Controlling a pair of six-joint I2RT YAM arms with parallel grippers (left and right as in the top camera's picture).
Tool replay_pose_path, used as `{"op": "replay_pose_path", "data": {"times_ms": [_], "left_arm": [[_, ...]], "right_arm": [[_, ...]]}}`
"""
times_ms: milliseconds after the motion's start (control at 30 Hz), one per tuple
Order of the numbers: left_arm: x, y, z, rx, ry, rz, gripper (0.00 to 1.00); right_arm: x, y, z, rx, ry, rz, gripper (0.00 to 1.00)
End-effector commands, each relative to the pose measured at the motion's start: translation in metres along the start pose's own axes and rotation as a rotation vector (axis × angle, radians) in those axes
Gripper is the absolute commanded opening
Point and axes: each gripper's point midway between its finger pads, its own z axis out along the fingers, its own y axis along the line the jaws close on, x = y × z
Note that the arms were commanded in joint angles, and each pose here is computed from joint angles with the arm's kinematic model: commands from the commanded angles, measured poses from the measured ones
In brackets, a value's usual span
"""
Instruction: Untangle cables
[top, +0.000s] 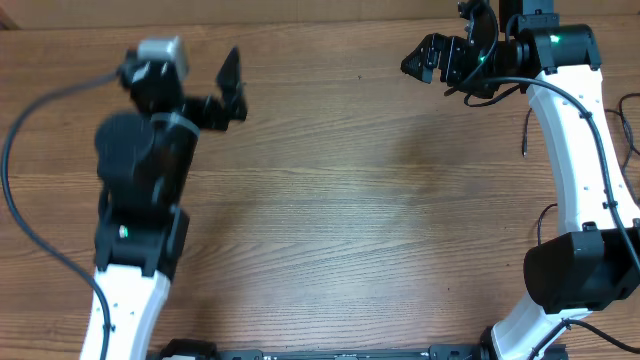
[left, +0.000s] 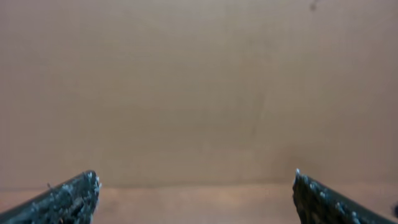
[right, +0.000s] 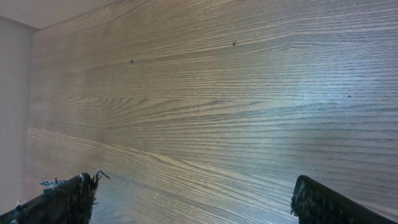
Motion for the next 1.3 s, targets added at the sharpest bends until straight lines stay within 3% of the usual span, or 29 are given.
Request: {"op": "replay_pose_path", "data": {"times_ms": [0,333,933,1267], "left_arm": [[0.015,0.012,-0.023,-0.019,-0.047,0.029,1.00],[0.075,0.077,-0.088,-0.215,-0.097,-0.183,0.99],[0.166,0.085,-0.142,-0.235,-0.157,-0.169,1.00],[0.215,0.083,-0.148,-0.257,0.041,-0.124,0.99]], "right_arm": [[-0.001,0.005,-0.008,-0.009,-0.017,-0.007,1.00],[-0.001,0.005,-0.008,-0.009,-0.017,-0.007,1.00],[-0.001,0.005,-0.008,-0.009,-0.017,-0.007,1.00],[-0.001,0.005,-0.008,-0.009,-0.017,-0.007,1.00]]}}
